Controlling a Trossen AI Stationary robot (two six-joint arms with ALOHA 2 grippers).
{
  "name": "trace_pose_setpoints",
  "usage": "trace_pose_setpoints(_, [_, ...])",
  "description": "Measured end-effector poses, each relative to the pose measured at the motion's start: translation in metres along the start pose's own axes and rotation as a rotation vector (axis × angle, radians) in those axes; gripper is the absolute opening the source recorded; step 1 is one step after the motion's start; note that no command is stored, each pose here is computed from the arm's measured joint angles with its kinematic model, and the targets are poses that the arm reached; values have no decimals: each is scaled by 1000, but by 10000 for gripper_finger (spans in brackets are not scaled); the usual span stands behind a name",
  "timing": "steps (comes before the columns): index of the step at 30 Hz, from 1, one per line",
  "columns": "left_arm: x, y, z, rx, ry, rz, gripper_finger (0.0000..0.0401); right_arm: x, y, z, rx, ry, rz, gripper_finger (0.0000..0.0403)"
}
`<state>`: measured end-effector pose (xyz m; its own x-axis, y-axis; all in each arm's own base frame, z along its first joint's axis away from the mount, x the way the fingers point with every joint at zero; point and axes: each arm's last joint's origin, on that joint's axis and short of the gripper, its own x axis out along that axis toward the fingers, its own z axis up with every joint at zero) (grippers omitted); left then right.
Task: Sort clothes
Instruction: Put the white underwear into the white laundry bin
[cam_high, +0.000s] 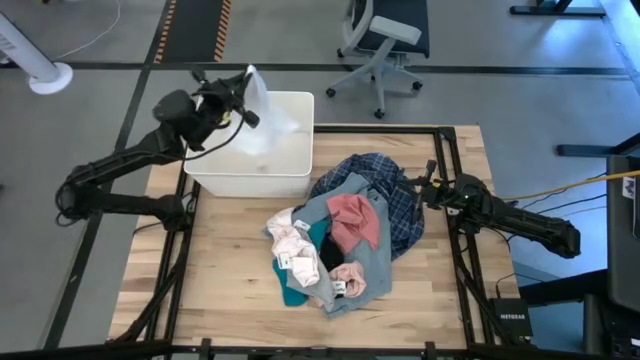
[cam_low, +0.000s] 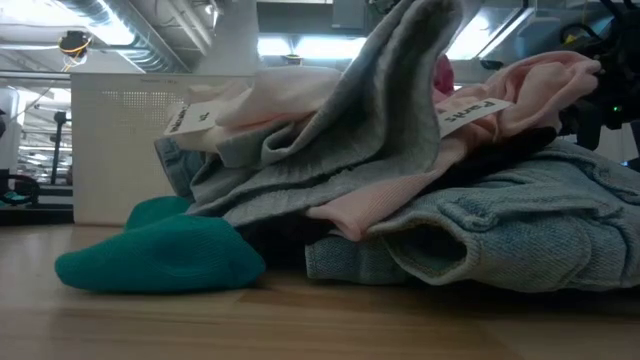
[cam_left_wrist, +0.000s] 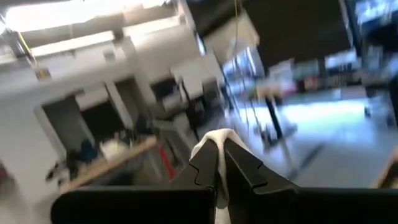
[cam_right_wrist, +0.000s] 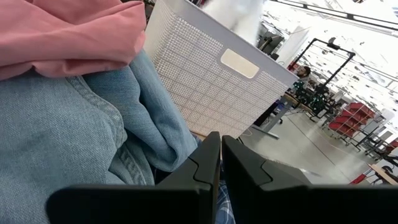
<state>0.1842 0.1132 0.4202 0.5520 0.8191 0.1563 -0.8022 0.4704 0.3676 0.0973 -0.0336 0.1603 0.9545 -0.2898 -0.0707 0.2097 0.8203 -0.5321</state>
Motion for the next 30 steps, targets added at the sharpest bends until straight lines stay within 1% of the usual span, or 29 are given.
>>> trace_pose_setpoints(7, [9, -14, -34, 50, 276, -86, 4, 0, 0, 0, 0, 0, 0, 35])
trace_pose_setpoints(11, [13, -25, -54, 35, 431, -134, 4, 0, 0, 0, 0, 0, 0, 35])
trace_pose_setpoints(13, [14, -30, -63, 46, 500, -156, 4, 0, 0, 0, 0, 0, 0, 35])
trace_pose_setpoints(19, [20, -46, -89, 37, 692, -187, 4, 0, 0, 0, 0, 0, 0, 35])
trace_pose_setpoints(23, [25, -55, -102, 63, 766, -203, 4, 0, 0, 0, 0, 0, 0, 35])
trace_pose_setpoints(25, [27, -58, -105, 59, 777, -202, 6, 0, 0, 0, 0, 0, 0, 35])
trace_pose_setpoints(30, [29, -61, -108, 28, 793, -189, 40, 0, 0, 0, 0, 0, 0, 35])
